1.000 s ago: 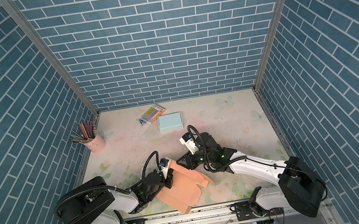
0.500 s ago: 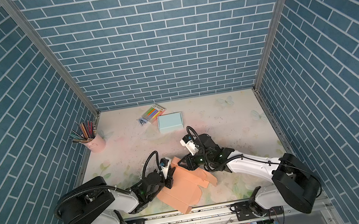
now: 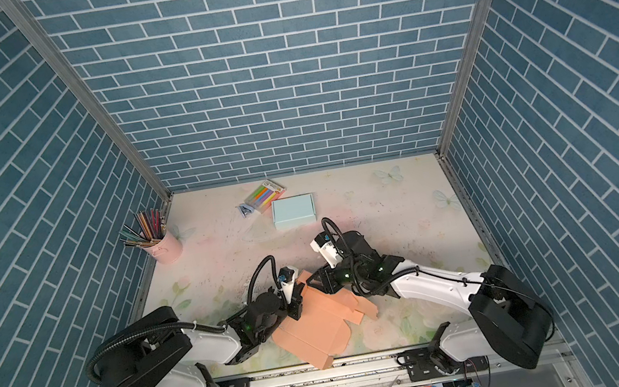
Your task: Fold the paper box
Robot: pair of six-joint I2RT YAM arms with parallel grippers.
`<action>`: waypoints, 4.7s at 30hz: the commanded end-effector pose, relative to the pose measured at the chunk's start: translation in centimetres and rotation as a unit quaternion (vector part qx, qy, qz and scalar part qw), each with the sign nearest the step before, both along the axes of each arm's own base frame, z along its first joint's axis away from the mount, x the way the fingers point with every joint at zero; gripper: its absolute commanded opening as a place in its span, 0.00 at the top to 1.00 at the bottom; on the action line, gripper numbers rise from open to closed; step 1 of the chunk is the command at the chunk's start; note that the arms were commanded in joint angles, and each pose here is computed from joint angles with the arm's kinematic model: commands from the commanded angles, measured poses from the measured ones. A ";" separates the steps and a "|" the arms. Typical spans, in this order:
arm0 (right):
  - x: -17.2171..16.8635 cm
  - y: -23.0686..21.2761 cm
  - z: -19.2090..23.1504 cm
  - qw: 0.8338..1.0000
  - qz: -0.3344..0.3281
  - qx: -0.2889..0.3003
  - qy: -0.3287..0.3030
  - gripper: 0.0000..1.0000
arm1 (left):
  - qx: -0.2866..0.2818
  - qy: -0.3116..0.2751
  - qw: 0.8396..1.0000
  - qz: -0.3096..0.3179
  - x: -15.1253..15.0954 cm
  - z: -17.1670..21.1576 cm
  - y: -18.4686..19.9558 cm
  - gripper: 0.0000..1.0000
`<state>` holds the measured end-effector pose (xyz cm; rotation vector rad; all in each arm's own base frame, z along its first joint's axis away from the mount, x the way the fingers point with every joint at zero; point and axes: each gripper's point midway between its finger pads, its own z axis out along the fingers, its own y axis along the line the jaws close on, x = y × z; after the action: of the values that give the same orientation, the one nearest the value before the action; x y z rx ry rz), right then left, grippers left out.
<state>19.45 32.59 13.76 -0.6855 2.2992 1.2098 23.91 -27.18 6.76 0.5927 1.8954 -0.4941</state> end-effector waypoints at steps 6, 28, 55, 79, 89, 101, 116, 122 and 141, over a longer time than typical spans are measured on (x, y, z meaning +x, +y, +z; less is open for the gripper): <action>0.3 -1.4 6.0 0.995 -0.007 0.019 -0.098 0.64 | 0.006 -0.003 0.999 0.054 0.9 1.0 1.5 0.95; 0.7 -6.4 7.2 0.970 -0.102 -0.076 -0.205 1.00 | -0.018 0.038 0.977 0.209 4.1 7.2 7.8 0.96; -0.7 -1.5 11.5 0.964 -0.016 0.065 -0.256 0.98 | -0.120 0.094 0.975 0.165 3.2 9.7 6.9 0.97; -1.5 -4.2 13.1 0.938 -0.054 0.156 -0.306 0.96 | -0.271 0.108 0.946 0.144 4.2 15.2 11.9 0.97; -0.9 -2.0 14.4 0.932 -0.029 0.169 -0.319 0.97 | -0.268 0.124 0.946 0.134 3.9 13.7 11.4 0.97; -0.7 -0.6 14.1 0.934 -0.011 0.182 -0.308 0.97 | -0.256 0.136 0.948 0.134 4.1 12.1 11.2 0.97; 0.6 0.7 10.4 0.955 -0.015 0.140 -0.260 0.98 | -0.252 0.142 0.948 0.135 4.0 11.1 11.2 0.97; 0.8 1.0 8.8 0.963 -0.009 0.120 -0.242 0.97 | -0.248 0.144 0.948 0.140 3.9 10.5 11.4 0.97; 1.3 -7.9 15.4 0.950 -0.080 0.130 -0.274 0.60 | -0.219 0.146 0.962 0.073 4.0 11.9 11.6 0.96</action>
<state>20.43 25.16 30.58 -0.6460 1.5970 1.0045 28.16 -14.48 17.51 -0.0207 2.0054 -0.8734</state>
